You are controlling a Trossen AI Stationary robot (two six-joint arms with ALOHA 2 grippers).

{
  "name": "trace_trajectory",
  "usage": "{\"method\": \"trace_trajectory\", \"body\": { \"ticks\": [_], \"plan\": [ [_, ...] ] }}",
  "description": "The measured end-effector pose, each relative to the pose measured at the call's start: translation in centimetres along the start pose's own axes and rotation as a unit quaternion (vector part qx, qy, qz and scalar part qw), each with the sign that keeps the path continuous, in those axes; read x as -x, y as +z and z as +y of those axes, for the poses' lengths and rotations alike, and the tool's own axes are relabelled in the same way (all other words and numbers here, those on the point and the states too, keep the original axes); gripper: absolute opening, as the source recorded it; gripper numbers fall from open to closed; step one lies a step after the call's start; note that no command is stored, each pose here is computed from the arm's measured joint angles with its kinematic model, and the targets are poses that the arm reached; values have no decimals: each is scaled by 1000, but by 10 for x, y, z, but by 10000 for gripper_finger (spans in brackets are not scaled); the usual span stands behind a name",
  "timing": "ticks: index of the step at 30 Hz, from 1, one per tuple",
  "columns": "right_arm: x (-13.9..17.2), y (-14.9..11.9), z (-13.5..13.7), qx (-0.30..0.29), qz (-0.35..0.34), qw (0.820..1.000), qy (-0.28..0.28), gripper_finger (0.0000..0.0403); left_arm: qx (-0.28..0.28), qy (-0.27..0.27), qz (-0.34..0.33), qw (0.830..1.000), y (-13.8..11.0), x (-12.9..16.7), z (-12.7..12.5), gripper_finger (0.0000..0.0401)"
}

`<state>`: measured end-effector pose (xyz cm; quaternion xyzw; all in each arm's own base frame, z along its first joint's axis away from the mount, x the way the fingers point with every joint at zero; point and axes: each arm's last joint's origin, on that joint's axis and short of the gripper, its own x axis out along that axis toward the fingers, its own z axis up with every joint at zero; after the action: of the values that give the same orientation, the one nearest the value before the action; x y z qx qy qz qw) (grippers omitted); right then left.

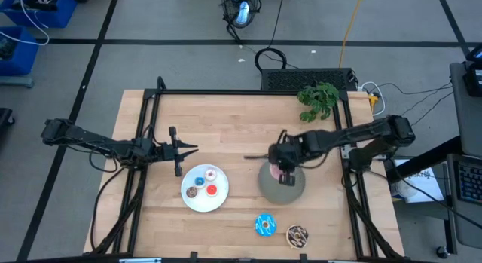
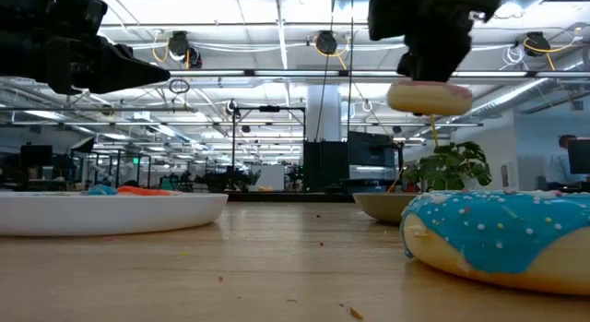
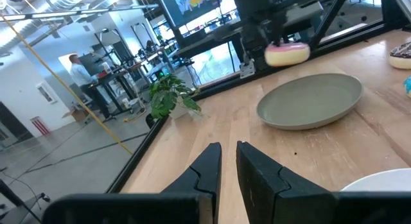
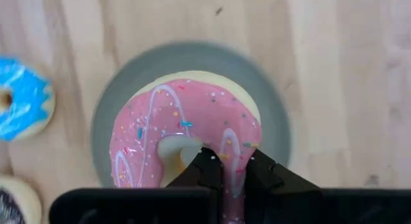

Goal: Pick & Place donuts
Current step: Put the large pink donut on the gray plate

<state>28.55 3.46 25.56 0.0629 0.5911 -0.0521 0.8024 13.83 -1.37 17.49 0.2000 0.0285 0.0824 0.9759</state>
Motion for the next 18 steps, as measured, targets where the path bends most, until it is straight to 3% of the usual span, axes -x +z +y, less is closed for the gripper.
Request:
{"method": "trace_trajectory", "body": {
  "ticks": [6, 18],
  "plan": [
    [-18, 3, -20, -25, -16, 999, 17, 18, 0, 0, 0, 1000, 0, 0, 0, 56],
    [-74, -33, -38, -71, 1, 997, 33, 18, 0, 0, 0, 1000, 0, 0, 0, 56]
  ]
}}
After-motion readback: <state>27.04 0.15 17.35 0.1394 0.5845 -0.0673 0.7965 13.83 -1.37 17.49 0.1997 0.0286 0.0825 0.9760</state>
